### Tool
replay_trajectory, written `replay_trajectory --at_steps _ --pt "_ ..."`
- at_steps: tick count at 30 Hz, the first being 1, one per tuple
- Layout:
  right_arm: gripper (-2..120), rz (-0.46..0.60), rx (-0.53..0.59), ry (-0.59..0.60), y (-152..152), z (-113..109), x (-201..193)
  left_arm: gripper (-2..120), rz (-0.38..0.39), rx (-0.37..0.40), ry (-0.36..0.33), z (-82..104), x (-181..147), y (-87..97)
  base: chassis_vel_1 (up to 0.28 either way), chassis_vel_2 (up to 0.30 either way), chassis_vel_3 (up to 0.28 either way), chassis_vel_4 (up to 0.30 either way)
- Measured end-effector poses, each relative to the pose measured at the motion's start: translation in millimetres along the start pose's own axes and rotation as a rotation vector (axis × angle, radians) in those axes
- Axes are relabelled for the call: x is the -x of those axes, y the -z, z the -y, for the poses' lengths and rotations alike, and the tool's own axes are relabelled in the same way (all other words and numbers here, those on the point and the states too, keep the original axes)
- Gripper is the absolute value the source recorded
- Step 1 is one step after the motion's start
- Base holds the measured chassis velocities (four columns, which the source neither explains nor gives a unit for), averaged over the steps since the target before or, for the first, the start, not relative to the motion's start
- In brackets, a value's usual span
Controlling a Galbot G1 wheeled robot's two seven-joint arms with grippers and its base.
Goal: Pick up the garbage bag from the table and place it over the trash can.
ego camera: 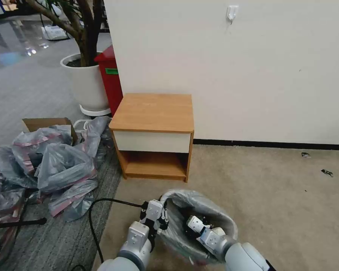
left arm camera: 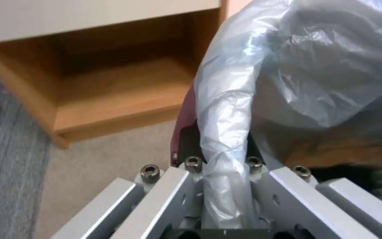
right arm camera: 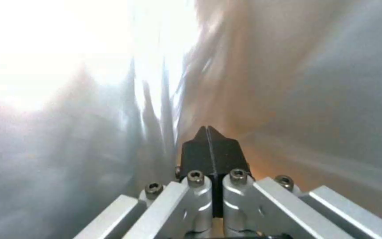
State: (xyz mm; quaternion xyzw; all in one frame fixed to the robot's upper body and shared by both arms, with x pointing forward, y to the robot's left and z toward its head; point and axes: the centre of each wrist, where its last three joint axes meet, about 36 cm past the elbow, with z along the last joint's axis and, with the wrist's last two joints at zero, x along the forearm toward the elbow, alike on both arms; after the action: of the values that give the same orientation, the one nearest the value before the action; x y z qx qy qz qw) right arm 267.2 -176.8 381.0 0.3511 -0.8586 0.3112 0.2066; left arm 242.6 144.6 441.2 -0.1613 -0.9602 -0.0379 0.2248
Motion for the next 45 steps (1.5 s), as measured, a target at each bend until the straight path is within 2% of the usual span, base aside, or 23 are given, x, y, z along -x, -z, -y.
replay_trajectory --at_steps 1,3,5,6,8,11,13,16,17,20,21,23,24,28,29,30,32,36,37,40,42,45 --pt "0 0.027 0.008 -0.005 5.6 1.7 -13.4 2 -0.008 -0.021 0.015 -5.1 3.4 -1.3 0.000 0.000 0.000 0.000" --pt "0 0.032 0.010 -0.006 6.6 2.0 -16.1 2 -0.011 -0.029 0.019 -6.7 4.5 -1.6 0.000 0.000 0.000 0.000" --pt "0 0.075 0.029 -0.017 12.8 4.8 -39.4 2 -0.028 -0.085 0.044 -17.5 10.9 -2.0 0.000 0.000 0.000 0.000" --pt "0 0.119 0.040 -0.034 16.1 7.8 -58.9 2 -0.034 -0.118 0.071 -29.7 15.4 0.8 0.000 0.000 0.000 0.000" --pt "0 0.134 0.044 -0.039 17.2 8.5 -64.2 2 -0.037 -0.130 0.074 -32.5 16.0 1.9 0.000 0.000 0.000 0.000" --pt "0 0.209 0.077 -0.061 23.6 10.3 -80.7 2 -0.061 -0.187 0.074 -40.5 16.5 4.0 0.000 0.000 0.000 0.000" --pt "0 0.241 0.098 -0.078 27.1 11.1 -84.6 2 -0.071 -0.211 0.069 -42.6 16.0 4.9 0.000 0.000 0.000 0.000" --pt "0 0.361 0.208 -0.185 40.1 18.2 -89.0 2 -0.117 -0.318 0.021 -47.0 13.6 8.9 0.000 0.000 0.000 0.000" --pt "0 0.361 0.208 -0.185 40.1 18.2 -89.0 2 -0.117 -0.318 0.021 -47.0 13.6 8.9 0.000 0.000 0.000 0.000" --pt "3 0.478 0.362 -0.371 42.0 27.2 -80.3 2 -0.176 -0.434 -0.046 -52.5 11.7 10.8 0.000 0.000 0.000 0.000" --pt "3 0.478 0.362 -0.371 42.0 27.2 -80.3 2 -0.176 -0.434 -0.046 -52.5 11.7 10.8 0.000 0.000 0.000 0.000" --pt "14 0.509 0.454 -0.454 33.6 23.6 -68.8 2 -0.207 -0.465 -0.055 -57.0 15.7 6.6 0.000 0.000 0.000 0.000" --pt "14 0.509 0.454 -0.454 33.6 23.6 -68.8 2 -0.207 -0.465 -0.055 -57.0 15.7 6.6 0.000 0.000 0.000 0.000" --pt "32 0.515 0.554 -0.486 14.5 7.6 -48.3 2 -0.248 -0.480 -0.027 -63.9 26.8 -4.7 0.000 0.000 0.000 0.000" --pt "32 0.515 0.554 -0.486 14.5 7.6 -48.3 2 -0.248 -0.480 -0.027 -63.9 26.8 -4.7 0.000 0.000 0.000 0.000" --pt "39 0.512 0.572 -0.477 12.8 3.2 -44.7 2 -0.258 -0.492 -0.026 -65.2 29.5 -7.4 0.000 0.000 0.000 0.000" --pt "41 0.511 0.578 -0.474 12.1 2.1 -43.2 2 -0.269 -0.513 -0.028 -66.2 31.1 -8.4 0.000 0.000 0.000 0.000" --pt "59 0.516 0.580 -0.472 11.9 3.7 -40.2 2 -0.299 -0.546 -0.025 -68.0 36.5 -13.7 0.000 0.000 0.000 0.000" --pt "59 0.516 0.580 -0.472 11.9 3.7 -40.2 2 -0.299 -0.546 -0.025 -68.0 36.5 -13.7 0.000 0.000 0.000 0.000" --pt "76 0.518 0.584 -0.466 11.3 5.8 -38.8 2 -0.332 -0.553 -0.012 -69.2 41.6 -22.5 0.000 0.000 0.000 0.000" --pt "78 0.518 0.584 -0.465 11.0 5.9 -38.7 2 -0.337 -0.553 -0.011 -69.3 42.1 -23.8 0.000 0.000 0.000 0.000" --pt "93 0.520 0.597 -0.460 9.8 6.6 -38.0 2 -0.352 -0.546 -0.003 -68.7 44.4 -28.9 0.000 0.000 0.000 0.000"
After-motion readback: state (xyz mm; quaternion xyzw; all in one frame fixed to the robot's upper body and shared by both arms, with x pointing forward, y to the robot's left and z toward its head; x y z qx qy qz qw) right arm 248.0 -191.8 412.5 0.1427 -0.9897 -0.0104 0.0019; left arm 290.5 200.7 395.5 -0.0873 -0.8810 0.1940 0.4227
